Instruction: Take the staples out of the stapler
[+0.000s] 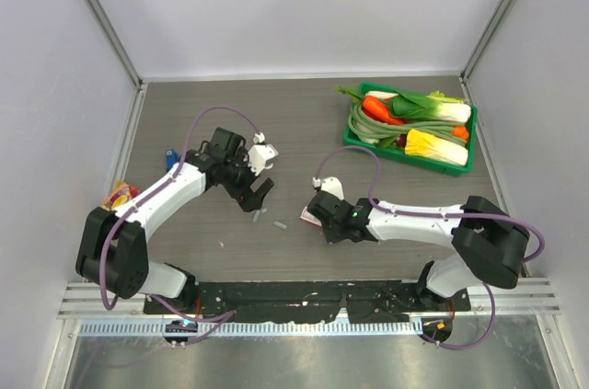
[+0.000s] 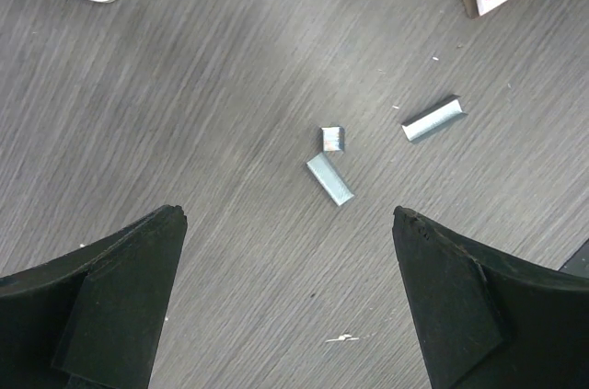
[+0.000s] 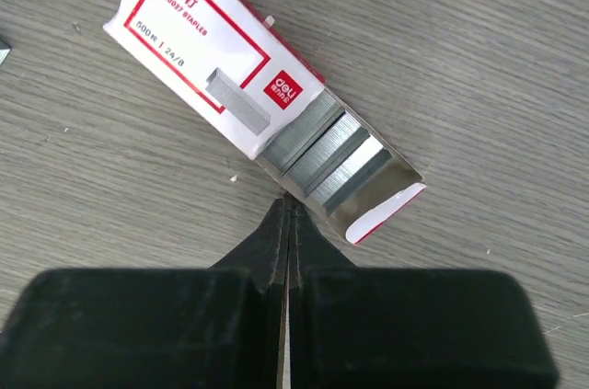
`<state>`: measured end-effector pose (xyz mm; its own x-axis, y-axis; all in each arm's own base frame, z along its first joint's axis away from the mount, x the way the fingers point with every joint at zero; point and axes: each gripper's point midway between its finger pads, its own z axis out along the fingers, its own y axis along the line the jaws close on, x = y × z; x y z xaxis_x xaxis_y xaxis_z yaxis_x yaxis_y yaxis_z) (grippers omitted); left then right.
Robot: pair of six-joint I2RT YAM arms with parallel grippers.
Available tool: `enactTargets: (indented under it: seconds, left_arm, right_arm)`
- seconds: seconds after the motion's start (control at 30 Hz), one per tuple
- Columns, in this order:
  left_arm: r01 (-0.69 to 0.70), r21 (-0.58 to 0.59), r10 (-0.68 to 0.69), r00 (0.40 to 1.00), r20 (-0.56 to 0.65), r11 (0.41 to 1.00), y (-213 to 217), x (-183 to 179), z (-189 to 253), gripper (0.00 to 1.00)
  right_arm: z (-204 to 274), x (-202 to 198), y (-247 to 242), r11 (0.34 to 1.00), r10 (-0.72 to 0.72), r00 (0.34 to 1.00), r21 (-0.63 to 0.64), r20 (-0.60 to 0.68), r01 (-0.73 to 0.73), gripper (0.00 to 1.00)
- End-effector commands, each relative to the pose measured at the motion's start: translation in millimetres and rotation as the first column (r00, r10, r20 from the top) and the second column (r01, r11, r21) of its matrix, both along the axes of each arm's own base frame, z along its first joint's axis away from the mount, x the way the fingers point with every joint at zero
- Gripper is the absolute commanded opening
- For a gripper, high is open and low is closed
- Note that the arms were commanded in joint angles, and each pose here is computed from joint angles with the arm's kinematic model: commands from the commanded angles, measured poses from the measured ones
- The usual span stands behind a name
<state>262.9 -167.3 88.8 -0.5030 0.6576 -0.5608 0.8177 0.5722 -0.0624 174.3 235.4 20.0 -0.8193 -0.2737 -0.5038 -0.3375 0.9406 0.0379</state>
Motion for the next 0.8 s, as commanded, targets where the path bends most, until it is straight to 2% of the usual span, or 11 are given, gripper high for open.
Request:
enactTargets:
  seconds: [0.0,0.3,0.5,0.67,0.77]
  left_arm:
    - [0.068,-0.025,-0.067,0.997,0.043,0.997,-15,-9,10,1.0]
    - [0.146,0.014,-0.147,0.988,0.051,0.989,-32,-24,3,1.0]
    - [0.249,0.058,-0.252,0.966,0.052,0.967,-51,-40,-9,0.99]
    - [0.331,0.117,-0.339,0.939,0.062,0.936,-60,-45,-22,0.98]
    - [0.377,0.164,-0.392,0.917,0.069,0.911,-65,-47,-34,0.98]
  right_arm:
    - [10,17,9,1.0,-0.009,0.999,0.008,0.054,0.009,0.01]
    - [13,18,11,1.0,-0.009,0.999,0.026,0.051,0.008,0.01]
    - [46,17,5,0.994,-0.045,0.996,0.099,0.083,0.037,0.01]
    - [106,19,-3,0.953,-0.113,0.981,0.297,0.16,0.062,0.11]
    - [127,19,-8,0.927,-0.145,0.971,0.369,0.192,0.065,0.16]
